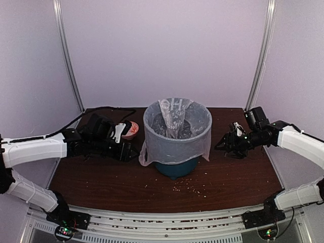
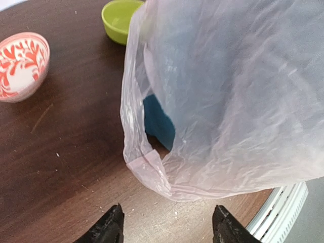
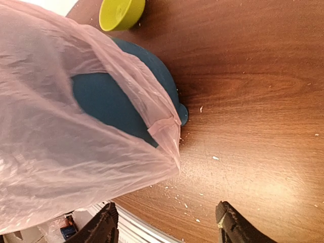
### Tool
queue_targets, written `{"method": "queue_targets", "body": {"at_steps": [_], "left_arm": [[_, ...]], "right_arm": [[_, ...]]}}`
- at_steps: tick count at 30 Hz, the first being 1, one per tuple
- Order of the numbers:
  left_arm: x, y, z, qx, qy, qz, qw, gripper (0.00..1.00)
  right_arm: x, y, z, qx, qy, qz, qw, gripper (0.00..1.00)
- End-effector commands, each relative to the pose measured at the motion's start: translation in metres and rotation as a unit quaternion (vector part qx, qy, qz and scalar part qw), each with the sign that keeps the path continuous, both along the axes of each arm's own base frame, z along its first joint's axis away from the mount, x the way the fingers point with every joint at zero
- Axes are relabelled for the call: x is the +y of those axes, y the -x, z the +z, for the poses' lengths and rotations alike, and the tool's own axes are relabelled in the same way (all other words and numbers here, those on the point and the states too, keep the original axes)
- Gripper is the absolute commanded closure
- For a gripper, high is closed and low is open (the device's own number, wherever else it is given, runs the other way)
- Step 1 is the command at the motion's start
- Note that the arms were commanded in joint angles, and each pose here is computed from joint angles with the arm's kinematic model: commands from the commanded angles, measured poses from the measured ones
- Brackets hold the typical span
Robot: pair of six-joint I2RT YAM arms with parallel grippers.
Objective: Put the trash bags into the trash bin
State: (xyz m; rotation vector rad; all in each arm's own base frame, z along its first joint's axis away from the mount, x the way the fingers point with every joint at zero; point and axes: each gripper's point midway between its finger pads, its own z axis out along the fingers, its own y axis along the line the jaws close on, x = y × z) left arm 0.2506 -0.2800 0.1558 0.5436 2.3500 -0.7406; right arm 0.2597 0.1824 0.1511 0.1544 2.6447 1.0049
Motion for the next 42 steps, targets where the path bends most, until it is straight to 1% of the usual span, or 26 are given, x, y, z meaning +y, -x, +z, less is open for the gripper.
{"method": "queue_targets", "body": {"at_steps": [1, 4, 6, 8, 11, 15, 17, 19, 23, 26, 30, 36, 40, 42], "left_arm": [[0.013, -0.017, 0.04, -0.05, 0.006, 0.02, 0.999, 0.39], [0.03, -0.042, 0.053, -0.061, 0.009, 0.065, 0.996, 0.39], [0.035, -0.059, 0.058, -0.06, 0.019, 0.082, 0.995, 0.39], [0.033, -0.077, 0.058, -0.057, 0.026, 0.089, 0.994, 0.39], [0.023, -0.098, 0.059, -0.056, 0.029, 0.087, 0.994, 0.4], [0.003, -0.116, 0.051, -0.048, 0.035, 0.07, 0.996, 0.4], [-0.005, -0.122, 0.047, -0.042, 0.043, 0.062, 0.996, 0.41], [-0.012, -0.127, 0.045, -0.039, 0.054, 0.059, 0.996, 0.41], [-0.019, -0.131, 0.043, -0.035, 0.063, 0.055, 0.996, 0.41], [-0.023, -0.133, 0.045, -0.034, 0.07, 0.049, 0.996, 0.41], [-0.024, -0.137, 0.047, -0.041, 0.065, 0.047, 0.996, 0.41], [-0.033, -0.155, 0.041, -0.047, 0.05, 0.043, 0.997, 0.41], [-0.039, -0.17, 0.042, -0.073, 0.035, 0.038, 0.996, 0.43], [-0.044, -0.175, 0.041, -0.085, 0.035, 0.03, 0.995, 0.43]], "right_arm": [[-0.018, 0.004, 0.023, -0.008, 0.031, -0.029, 0.999, 0.33], [-0.021, -0.004, 0.05, -0.035, 0.033, -0.04, 0.998, 0.32], [-0.021, -0.014, 0.077, -0.066, 0.034, -0.045, 0.996, 0.32], [-0.022, -0.031, 0.116, -0.111, 0.038, -0.054, 0.992, 0.33], [-0.023, -0.048, 0.16, -0.156, 0.053, -0.052, 0.985, 0.36], [-0.015, -0.06, 0.196, -0.19, 0.072, -0.031, 0.979, 0.44], [-0.004, -0.061, 0.203, -0.198, 0.075, -0.011, 0.977, 0.49], [0.009, -0.06, 0.207, -0.207, 0.081, 0.012, 0.975, 0.52], [0.039, -0.053, 0.211, -0.223, 0.082, 0.052, 0.97, 0.55], [0.059, -0.05, 0.207, -0.218, 0.072, 0.075, 0.97, 0.56], [0.072, -0.049, 0.21, -0.221, 0.064, 0.083, 0.97, 0.58], [0.086, -0.05, 0.214, -0.223, 0.047, 0.085, 0.97, 0.62], [0.093, -0.049, 0.207, -0.216, 0.049, 0.094, 0.971, 0.67], [0.095, -0.048, 0.203, -0.211, 0.051, 0.099, 0.971, 0.67]]}}
